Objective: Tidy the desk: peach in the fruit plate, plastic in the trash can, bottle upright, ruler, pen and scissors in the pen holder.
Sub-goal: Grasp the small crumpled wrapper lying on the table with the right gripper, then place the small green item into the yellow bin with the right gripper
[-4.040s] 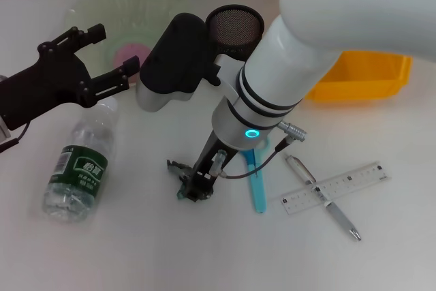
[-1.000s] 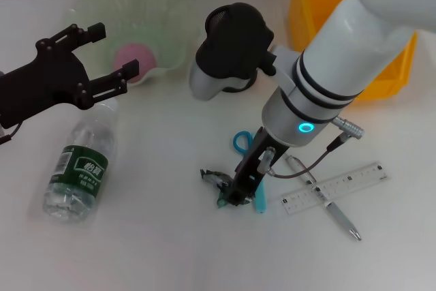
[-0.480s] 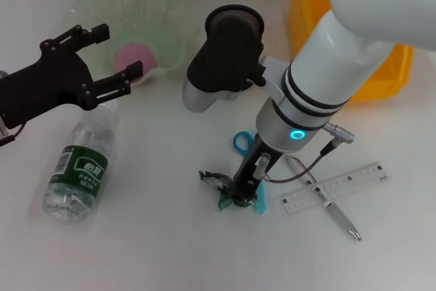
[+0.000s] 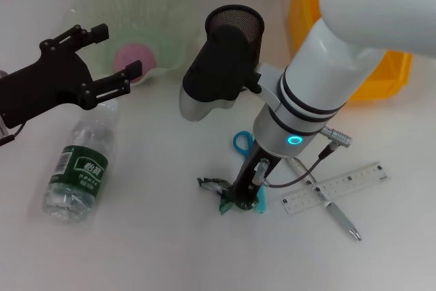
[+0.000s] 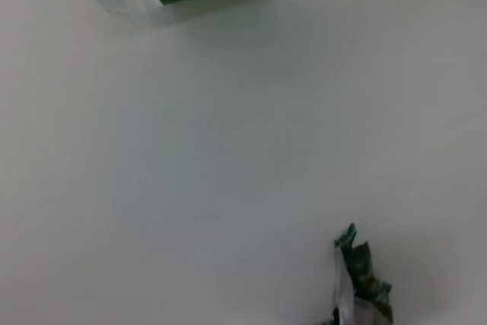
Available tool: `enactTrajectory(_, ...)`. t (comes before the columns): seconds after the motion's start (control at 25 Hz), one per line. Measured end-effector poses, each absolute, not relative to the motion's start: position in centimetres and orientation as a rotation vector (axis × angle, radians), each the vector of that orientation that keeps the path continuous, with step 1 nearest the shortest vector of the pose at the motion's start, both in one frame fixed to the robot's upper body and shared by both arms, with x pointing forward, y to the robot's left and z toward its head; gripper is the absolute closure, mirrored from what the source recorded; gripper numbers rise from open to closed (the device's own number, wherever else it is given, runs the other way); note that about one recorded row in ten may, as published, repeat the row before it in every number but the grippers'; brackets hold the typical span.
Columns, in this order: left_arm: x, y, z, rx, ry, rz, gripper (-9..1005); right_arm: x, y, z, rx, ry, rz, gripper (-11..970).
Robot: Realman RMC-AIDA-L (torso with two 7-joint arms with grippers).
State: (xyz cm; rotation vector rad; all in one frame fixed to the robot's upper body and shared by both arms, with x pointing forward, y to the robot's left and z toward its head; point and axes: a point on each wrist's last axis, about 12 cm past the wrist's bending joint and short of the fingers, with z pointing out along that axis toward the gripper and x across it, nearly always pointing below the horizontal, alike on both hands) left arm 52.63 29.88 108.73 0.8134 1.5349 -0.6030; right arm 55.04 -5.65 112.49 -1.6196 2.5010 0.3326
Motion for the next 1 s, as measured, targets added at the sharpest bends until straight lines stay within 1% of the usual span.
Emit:
enactTrajectory(0.28, 52.7, 29.8, 108.8, 0.814, 1.532, -0.603, 154, 54.8, -5.4, 113.1, -1.624, 2.473, 0.352, 938)
enactTrajectory(0.52, 52.7, 29.8, 108.8, 0.817, 1.530, -0.602, 154, 54.9, -5.7, 113.9, -1.609, 2.463, 0.357, 940)
enactTrajectory(0.56, 52.7, 29.8, 108.9, 0.816, 1.530, -0.602, 154, 55.3, -6.4, 114.8, -1.572, 2.458, 0.336, 940)
enactTrajectory(0.64, 52.7, 29.8, 108.9, 0.816, 1.528, -0.602, 154, 55.5, -6.9, 115.4, -1.547, 2.456, 0.320, 941)
enactTrajectory(0.68, 52.7, 29.8, 108.9, 0.816, 1.528, -0.602, 154, 56.0, -8.0, 116.9, -1.480, 2.440, 0.290, 941)
enactTrajectory(0.72, 52.7, 29.8, 108.9, 0.816, 1.528, -0.602, 154, 56.0, -8.0, 116.9, -1.480, 2.440, 0.290, 942)
enactTrajectory(0.84, 52.7, 29.8, 108.9, 0.811, 1.525, -0.606, 154, 56.9, -10.0, 119.3, -1.352, 2.426, 0.281, 940)
enactTrajectory(0.88, 52.6, 29.9, 108.9, 0.808, 1.526, -0.607, 154, 57.4, -11.4, 120.8, -1.263, 2.409, 0.282, 939)
enactTrajectory(0.92, 52.6, 29.9, 108.9, 0.808, 1.526, -0.607, 154, 57.4, -11.4, 120.8, -1.263, 2.409, 0.282, 938)
enactTrajectory(1.0, 52.4, 30.0, 108.8, 0.807, 1.527, -0.608, 154, 57.9, -12.9, 122.0, -1.177, 2.391, 0.273, 936)
